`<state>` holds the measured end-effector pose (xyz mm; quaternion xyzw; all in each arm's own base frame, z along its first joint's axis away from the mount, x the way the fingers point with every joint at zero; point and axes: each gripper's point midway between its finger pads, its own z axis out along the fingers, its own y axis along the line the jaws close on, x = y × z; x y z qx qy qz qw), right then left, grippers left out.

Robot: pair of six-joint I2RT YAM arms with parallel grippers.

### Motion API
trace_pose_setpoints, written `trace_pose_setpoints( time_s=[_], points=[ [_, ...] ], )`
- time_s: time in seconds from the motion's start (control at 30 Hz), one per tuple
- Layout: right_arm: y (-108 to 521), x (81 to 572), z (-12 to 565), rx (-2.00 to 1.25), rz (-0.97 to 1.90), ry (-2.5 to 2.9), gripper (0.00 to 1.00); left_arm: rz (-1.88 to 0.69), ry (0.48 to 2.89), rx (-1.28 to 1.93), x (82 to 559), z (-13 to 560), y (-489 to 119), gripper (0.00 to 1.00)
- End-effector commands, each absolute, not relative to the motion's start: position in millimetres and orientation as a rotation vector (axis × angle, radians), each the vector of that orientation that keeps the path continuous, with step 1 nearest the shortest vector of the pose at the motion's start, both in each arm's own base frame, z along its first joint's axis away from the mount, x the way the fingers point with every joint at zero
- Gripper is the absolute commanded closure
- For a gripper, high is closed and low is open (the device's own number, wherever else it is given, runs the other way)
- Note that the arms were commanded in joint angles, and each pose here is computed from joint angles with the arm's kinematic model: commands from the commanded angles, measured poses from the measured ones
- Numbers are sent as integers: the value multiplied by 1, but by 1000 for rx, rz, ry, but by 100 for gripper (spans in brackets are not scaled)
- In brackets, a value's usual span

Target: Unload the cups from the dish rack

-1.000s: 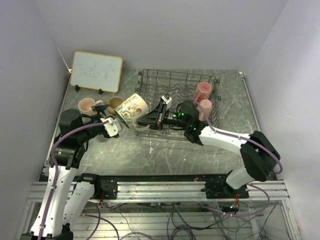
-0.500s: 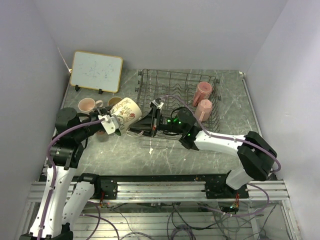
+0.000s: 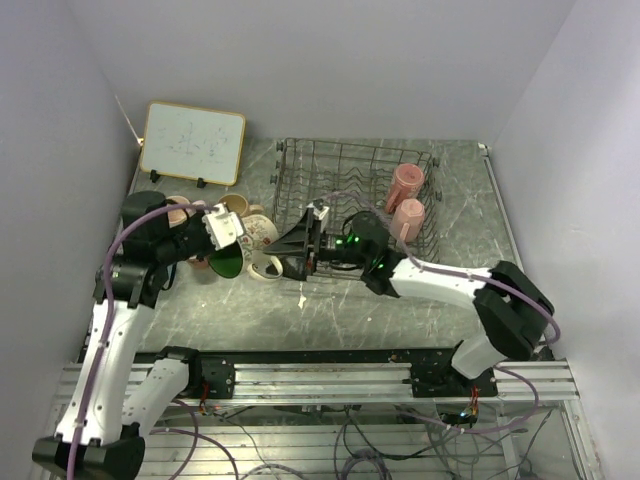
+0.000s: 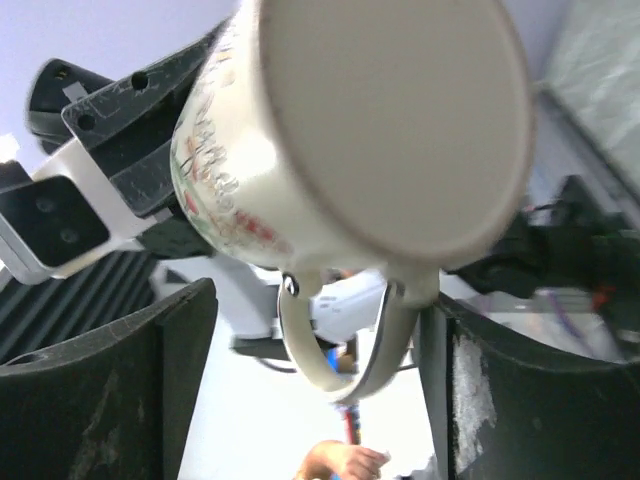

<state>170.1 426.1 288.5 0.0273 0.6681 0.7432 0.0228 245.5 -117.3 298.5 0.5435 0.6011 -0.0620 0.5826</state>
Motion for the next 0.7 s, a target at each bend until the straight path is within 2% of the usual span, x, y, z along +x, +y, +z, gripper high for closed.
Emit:
trace_pose_setpoints(
  time_s=[0.0, 0.17, 0.37, 0.67],
  points=[
    [385, 216, 284, 89, 1979, 2060, 22, -157, 1637, 1363, 234, 258, -100, 93],
    [336, 253, 256, 137, 1643, 2147, 16, -75, 1891, 1400, 239, 218, -70, 93],
    [276, 289, 248, 207, 1333, 2154, 13, -21, 2087, 1352, 249, 186, -55, 93],
    [197, 321, 258, 299, 1116, 2106, 10, 86, 2263, 1336, 272, 135, -56, 93]
  ],
)
